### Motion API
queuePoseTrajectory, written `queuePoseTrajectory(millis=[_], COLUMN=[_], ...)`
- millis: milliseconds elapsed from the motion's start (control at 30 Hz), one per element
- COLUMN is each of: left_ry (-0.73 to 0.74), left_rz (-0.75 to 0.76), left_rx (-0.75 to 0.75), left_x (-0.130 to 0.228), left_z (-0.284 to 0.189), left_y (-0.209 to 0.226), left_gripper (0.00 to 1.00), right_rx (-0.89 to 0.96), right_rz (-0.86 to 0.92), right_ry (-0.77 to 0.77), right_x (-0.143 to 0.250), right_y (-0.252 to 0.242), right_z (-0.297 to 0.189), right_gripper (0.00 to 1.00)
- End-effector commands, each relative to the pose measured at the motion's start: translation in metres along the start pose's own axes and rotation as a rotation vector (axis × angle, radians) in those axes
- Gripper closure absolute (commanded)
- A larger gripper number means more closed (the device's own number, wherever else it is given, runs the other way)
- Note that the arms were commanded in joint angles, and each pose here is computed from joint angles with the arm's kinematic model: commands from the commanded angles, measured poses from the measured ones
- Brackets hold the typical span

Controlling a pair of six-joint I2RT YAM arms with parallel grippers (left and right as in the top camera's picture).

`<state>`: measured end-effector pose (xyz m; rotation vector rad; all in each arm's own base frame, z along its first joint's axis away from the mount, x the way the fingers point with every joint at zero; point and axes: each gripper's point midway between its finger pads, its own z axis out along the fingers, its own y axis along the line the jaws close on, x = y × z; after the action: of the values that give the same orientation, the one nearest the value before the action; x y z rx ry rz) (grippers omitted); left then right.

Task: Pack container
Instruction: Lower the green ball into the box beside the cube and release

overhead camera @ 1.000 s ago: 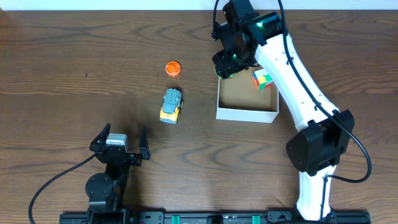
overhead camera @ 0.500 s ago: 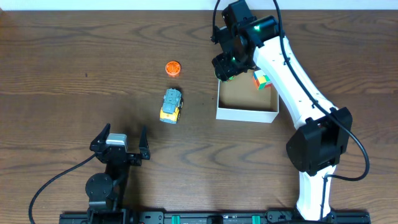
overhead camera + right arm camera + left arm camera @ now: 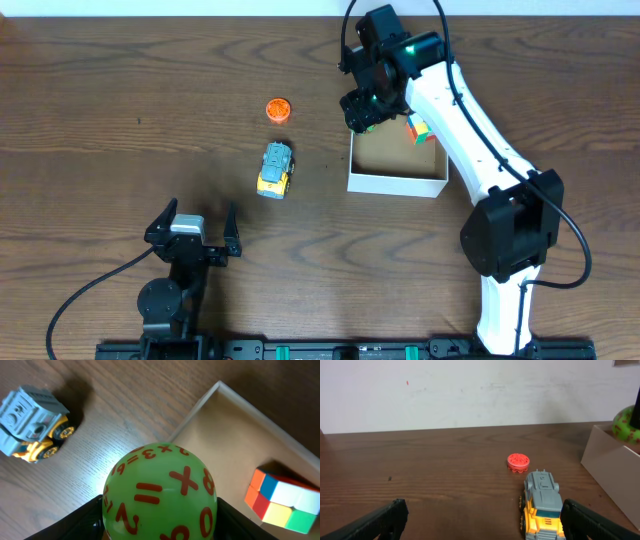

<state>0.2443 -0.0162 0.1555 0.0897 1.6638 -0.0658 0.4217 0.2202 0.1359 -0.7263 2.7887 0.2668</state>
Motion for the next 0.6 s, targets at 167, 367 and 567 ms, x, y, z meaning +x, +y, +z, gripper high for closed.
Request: queuePoseTrajectory(millis=[167,367,567], left_ry=[0.044,0.044,0.044], left_rz=[0.012,0.012,0.012], left_rx=[0.014,0.014,0.014], left_x=[0.0152,0.0152,0.0152], left_z=[0.0008,0.0008,0.0008], left_y=[-0.0022,-0.0022,-0.0022], left_gripper=[0.02,0.02,0.02], right_rx=[-0.005,0.017,0.027], right_rz=[0.001,0.001,0.000], right_ry=[0.016,0.015,0.006], right_x=[0.0030,0.0028,0.0006], right_y=[0.0056,0.0019,0.0001], right_z=[0.0095,0.0095,0.0093], right_gripper=[0.33,0.32,0.31])
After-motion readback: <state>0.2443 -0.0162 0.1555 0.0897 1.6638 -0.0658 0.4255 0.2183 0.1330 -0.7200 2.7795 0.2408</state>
